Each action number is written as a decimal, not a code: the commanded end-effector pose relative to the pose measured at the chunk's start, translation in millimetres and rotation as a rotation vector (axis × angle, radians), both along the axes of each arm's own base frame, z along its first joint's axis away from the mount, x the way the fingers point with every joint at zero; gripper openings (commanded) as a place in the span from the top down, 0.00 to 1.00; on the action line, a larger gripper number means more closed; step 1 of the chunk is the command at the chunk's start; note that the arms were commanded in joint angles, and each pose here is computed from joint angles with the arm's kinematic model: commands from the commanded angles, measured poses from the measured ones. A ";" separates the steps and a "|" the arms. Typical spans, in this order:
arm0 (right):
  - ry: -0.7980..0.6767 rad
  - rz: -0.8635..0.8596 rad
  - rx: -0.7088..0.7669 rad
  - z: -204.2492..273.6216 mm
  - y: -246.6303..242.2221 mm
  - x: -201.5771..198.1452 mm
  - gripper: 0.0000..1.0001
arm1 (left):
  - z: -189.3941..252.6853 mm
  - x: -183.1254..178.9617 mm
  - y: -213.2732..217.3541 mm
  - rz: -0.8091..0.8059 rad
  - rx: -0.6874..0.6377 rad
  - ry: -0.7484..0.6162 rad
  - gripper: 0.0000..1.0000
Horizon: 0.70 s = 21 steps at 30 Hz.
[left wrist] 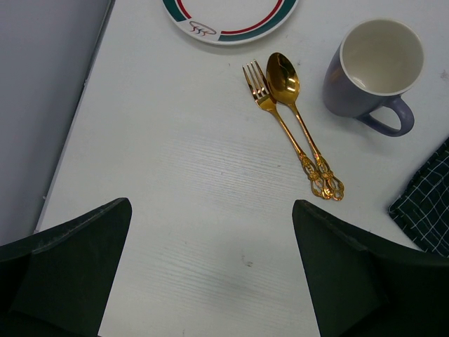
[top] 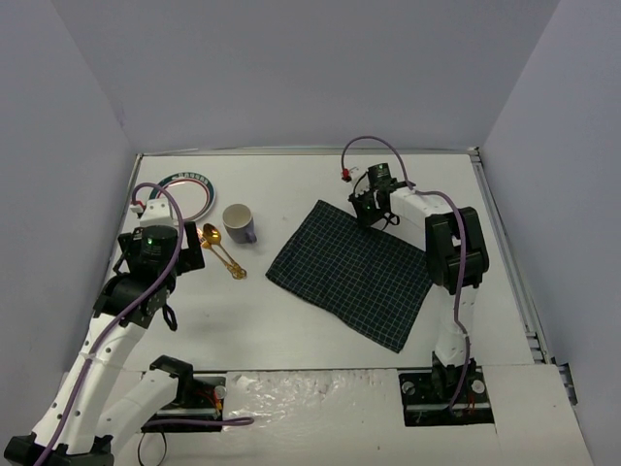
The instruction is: Set the dinner table for one person
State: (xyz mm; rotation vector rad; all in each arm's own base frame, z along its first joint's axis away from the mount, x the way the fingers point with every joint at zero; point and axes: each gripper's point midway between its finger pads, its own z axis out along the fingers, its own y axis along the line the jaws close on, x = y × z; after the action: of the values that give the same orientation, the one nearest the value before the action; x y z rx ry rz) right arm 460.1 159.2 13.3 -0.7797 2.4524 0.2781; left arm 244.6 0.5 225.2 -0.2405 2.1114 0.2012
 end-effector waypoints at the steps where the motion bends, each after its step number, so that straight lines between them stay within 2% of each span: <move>1: -0.056 -0.046 -0.059 17.0 -32.8 25.8 1.00 | 10.2 8.0 0.5 0.003 -0.001 -0.042 0.03; 14: -0.199 -0.153 -0.324 30.1 -123.1 97.9 1.00 | 2.3 10.4 -0.6 0.004 0.002 -0.016 0.03; 21: -0.249 -0.194 -0.366 32.1 -140.8 130.2 1.00 | -4.0 13.8 -2.9 -0.001 0.002 0.009 0.03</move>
State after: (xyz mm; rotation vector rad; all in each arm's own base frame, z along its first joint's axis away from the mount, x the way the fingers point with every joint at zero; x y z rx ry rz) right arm 562.4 35.5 17.2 -0.6862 2.4199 -0.2000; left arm 247.7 -0.8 211.6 -0.2299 2.1566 0.2181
